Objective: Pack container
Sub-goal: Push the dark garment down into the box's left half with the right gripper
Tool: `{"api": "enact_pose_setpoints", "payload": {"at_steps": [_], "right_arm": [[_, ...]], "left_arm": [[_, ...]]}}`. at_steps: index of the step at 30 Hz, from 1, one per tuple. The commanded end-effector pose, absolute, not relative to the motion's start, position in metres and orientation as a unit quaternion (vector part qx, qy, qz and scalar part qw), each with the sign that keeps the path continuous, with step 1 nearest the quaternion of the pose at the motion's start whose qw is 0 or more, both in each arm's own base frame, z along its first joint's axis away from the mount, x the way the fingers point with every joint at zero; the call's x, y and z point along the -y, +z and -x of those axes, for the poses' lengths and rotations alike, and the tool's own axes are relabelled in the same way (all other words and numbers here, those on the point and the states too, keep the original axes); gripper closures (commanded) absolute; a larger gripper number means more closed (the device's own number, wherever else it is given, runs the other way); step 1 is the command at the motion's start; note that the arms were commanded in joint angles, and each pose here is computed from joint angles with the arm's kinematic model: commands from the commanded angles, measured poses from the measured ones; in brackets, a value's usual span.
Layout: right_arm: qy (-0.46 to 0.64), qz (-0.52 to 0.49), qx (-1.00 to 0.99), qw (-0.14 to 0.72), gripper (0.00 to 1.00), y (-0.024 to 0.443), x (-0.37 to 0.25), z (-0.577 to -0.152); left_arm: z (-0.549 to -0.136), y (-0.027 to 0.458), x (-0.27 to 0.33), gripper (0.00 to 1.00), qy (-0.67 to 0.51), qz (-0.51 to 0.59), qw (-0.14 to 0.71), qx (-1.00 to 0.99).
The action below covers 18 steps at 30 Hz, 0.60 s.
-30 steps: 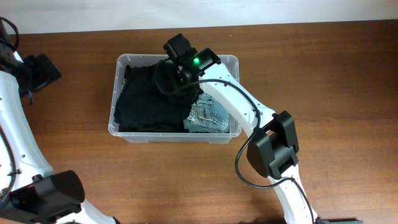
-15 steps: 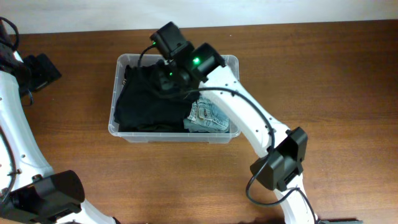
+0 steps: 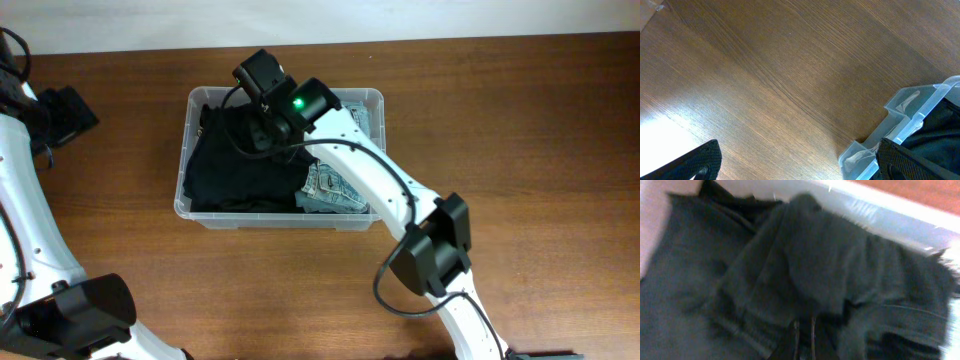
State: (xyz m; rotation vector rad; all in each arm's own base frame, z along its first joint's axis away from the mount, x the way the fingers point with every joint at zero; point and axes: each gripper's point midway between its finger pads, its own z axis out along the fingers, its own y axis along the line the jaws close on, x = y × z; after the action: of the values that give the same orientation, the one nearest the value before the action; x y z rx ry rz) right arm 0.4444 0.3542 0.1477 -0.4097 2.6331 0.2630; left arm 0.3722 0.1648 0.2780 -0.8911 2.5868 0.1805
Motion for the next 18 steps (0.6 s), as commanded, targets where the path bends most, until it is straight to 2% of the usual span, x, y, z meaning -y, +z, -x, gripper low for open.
{"api": "enact_pose_setpoints", "payload": {"at_steps": [1, 6, 9, 13, 18], "right_arm": [[0.11, 0.152, -0.962, 0.196, 0.96, 0.118, -0.365, -0.44], [0.105, 0.159, -0.969, 0.157, 0.96, 0.083, -0.37, -0.432], [0.096, 0.161, -0.97, 0.157, 0.96, 0.081, -0.369, -0.43], [0.079, 0.157, -0.967, 0.186, 0.96, 0.105, -0.362, -0.434], [0.079, 0.147, -0.957, 0.238, 0.96, 0.161, -0.351, -0.436]], "left_arm": [[-0.369, 0.291, -0.164, 0.0, 0.065, 0.323, 0.217, -0.919], [-0.369, 0.291, -0.164, 0.0, 0.065, 0.323, 0.217, -0.919], [-0.369, 0.291, -0.164, 0.01, 0.065, 0.323, 0.217, -0.919], [-0.369, 0.291, -0.164, 0.01, 0.065, 0.323, 0.217, -0.919], [-0.369, 0.291, -0.164, 0.01, 0.065, 0.323, 0.217, -0.919]]}}
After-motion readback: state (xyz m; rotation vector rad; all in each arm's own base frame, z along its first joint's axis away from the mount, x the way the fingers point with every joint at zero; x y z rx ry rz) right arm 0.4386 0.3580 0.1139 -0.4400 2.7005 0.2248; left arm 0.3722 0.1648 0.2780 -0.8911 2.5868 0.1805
